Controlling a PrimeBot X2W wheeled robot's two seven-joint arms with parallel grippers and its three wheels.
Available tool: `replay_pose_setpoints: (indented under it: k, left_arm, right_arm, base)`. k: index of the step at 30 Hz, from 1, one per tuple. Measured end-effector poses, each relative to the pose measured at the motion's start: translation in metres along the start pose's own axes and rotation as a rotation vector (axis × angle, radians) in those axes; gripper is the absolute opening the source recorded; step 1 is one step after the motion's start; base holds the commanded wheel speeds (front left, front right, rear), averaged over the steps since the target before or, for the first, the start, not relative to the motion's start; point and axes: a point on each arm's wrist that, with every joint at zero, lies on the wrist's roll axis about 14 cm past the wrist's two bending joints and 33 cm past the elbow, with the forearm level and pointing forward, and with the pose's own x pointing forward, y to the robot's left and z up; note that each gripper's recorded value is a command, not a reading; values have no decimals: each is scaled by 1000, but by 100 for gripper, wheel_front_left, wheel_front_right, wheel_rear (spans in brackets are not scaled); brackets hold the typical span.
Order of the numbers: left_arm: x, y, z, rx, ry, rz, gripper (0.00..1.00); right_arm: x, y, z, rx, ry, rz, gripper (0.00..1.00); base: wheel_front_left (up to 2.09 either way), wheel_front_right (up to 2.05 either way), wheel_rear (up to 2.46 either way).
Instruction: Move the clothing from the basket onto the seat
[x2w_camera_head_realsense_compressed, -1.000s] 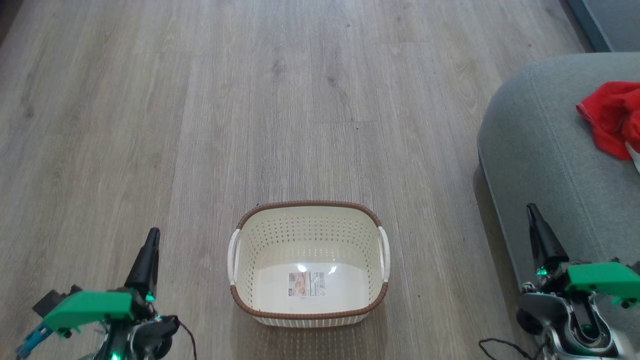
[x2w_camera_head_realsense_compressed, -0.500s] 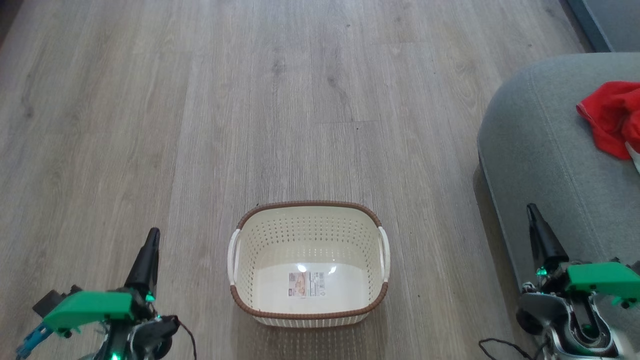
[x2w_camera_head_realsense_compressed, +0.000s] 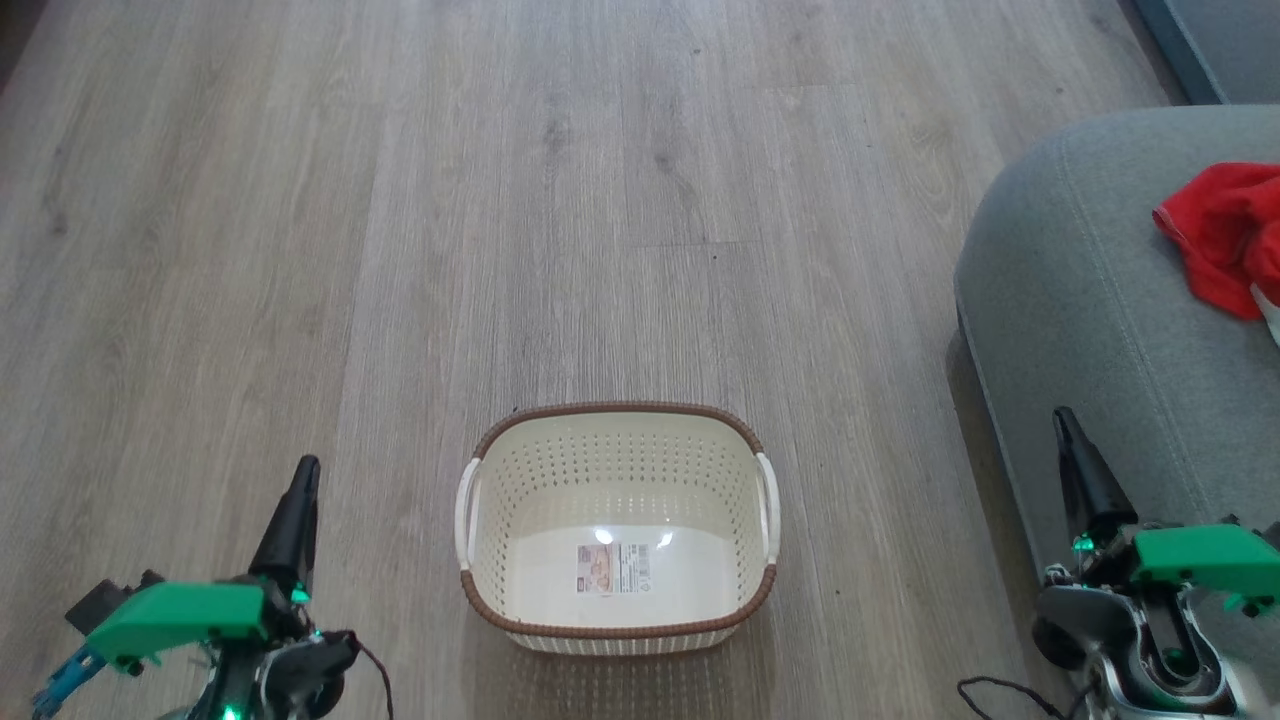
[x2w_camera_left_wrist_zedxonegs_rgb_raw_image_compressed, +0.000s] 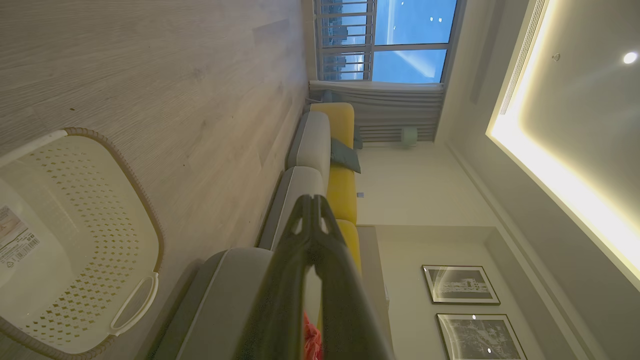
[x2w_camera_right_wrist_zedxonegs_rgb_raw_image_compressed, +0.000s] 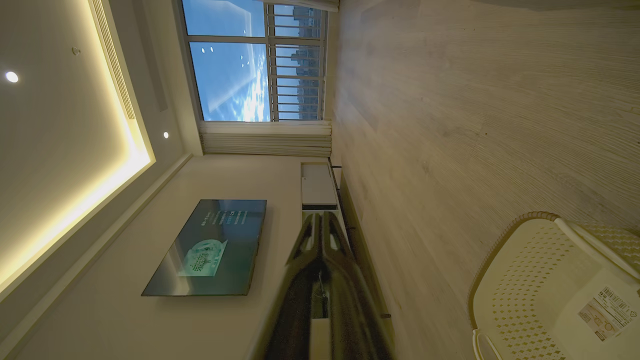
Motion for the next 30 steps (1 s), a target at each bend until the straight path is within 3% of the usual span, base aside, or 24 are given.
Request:
replay_pose_setpoints:
  k: [30]
  left_arm:
    - [0,0,0,0,0,0,0]
  right_arm:
    - [0,0,0,0,0,0,0]
  base:
    - [0,0,0]
